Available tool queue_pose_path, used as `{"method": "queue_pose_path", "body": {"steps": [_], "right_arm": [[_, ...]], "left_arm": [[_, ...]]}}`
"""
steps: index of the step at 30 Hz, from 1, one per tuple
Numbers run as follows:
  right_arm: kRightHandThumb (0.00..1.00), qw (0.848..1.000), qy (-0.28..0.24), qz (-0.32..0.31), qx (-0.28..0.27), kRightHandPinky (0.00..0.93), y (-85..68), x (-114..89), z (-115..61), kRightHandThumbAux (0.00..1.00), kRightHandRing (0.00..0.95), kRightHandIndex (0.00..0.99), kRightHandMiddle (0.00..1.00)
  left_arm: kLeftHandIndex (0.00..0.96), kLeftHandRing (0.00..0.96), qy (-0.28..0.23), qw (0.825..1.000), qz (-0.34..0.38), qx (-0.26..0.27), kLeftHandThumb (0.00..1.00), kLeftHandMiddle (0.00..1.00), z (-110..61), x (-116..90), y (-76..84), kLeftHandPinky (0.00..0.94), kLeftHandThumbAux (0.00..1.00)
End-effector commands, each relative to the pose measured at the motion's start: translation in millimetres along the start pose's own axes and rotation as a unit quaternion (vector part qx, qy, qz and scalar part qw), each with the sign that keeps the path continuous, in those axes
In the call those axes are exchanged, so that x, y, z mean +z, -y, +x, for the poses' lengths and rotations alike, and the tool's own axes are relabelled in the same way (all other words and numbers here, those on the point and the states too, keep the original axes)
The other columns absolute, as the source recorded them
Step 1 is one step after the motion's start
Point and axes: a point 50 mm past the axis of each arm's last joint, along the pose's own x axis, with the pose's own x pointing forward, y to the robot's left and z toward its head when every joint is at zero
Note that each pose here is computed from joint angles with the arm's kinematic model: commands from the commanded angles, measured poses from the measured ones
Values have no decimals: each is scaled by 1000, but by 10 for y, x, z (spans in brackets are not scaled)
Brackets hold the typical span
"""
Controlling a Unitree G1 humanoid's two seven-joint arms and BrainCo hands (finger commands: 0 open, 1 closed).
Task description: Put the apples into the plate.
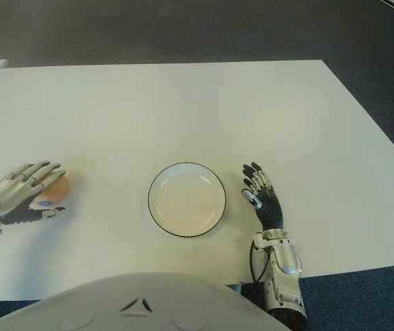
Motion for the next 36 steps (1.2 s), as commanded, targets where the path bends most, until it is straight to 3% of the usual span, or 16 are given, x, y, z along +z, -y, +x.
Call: {"method": "queue_pose_path", "body": {"steps": [1,11,36], "right_arm": [[262,998,-61,15,-12,57,31,-211,-138,512,89,54,156],[223,998,-56,-2,-2,32,74,-204,-145,526,88,48,149],[194,998,-59,-10,6,71,185,-190,-161,544,88,40,123]], "left_arm": [[62,0,6,1000,-2,-3,355,0,15,-7,50,24,250],[55,0,7,1000,4,-15,326,0,63,-28,133,13,259],[52,0,-1,1000,-3,-19,296,0,191,-21,325,23,284]]}}
